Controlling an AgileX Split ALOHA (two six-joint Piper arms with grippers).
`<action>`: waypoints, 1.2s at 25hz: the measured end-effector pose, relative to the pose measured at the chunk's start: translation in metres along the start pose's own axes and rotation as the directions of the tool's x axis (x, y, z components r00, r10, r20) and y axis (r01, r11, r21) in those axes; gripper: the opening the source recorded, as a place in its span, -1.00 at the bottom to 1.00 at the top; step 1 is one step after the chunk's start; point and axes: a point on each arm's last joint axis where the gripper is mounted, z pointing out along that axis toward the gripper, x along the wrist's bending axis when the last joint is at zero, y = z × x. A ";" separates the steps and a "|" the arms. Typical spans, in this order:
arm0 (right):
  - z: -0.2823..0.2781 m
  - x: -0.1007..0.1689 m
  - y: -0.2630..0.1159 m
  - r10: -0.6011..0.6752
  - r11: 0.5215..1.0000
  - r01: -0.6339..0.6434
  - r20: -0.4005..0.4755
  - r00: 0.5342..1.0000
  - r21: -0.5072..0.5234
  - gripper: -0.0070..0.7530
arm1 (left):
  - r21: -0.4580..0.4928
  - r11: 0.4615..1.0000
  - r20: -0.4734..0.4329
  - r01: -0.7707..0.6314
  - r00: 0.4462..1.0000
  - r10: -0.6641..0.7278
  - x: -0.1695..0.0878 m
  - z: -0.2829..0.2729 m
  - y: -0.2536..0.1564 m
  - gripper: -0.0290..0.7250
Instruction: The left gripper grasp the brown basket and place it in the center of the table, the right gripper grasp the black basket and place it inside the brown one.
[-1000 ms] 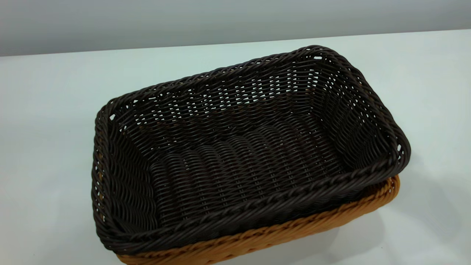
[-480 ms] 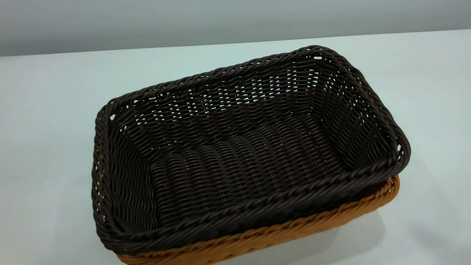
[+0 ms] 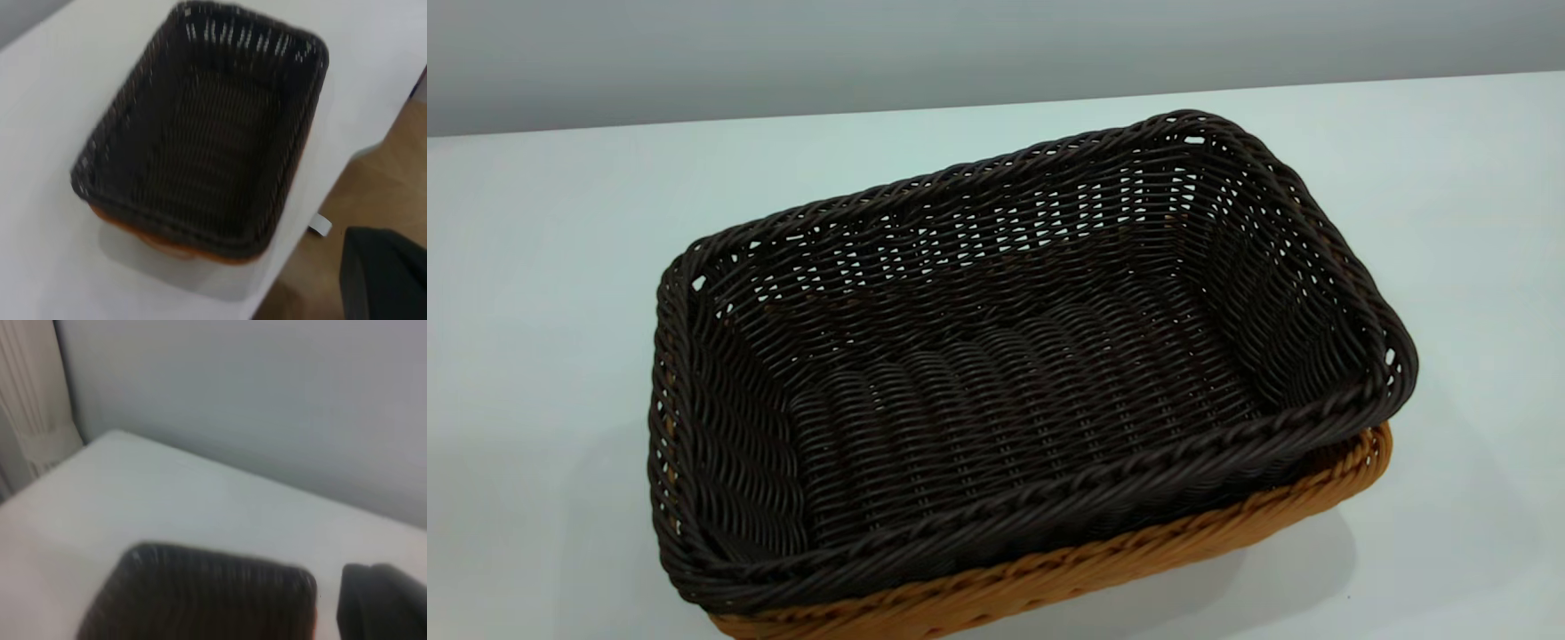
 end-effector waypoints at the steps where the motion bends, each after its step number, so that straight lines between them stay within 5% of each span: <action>1: -0.003 0.000 -0.011 -0.004 1.000 0.004 0.009 1.000 -0.001 -0.98 | 0.003 1.000 0.000 0.017 1.000 -0.017 -0.001 0.002 -0.005 -0.92; 16: 0.024 -0.008 -0.166 0.006 0.994 -0.010 0.034 0.999 0.111 -0.98 | 0.013 0.994 -0.004 0.107 0.994 -0.107 -0.004 0.024 -0.044 -0.92; 23: 0.031 -0.012 -0.180 -0.017 0.983 0.004 0.069 0.998 0.185 -0.98 | 0.139 0.985 0.001 0.105 0.994 -0.106 -0.006 0.029 -0.058 -0.92; 30: 0.030 -0.012 -0.180 -0.015 0.983 0.003 0.067 0.998 0.184 -0.98 | 0.114 0.988 0.000 0.105 0.994 -0.106 -0.005 0.029 -0.056 -0.92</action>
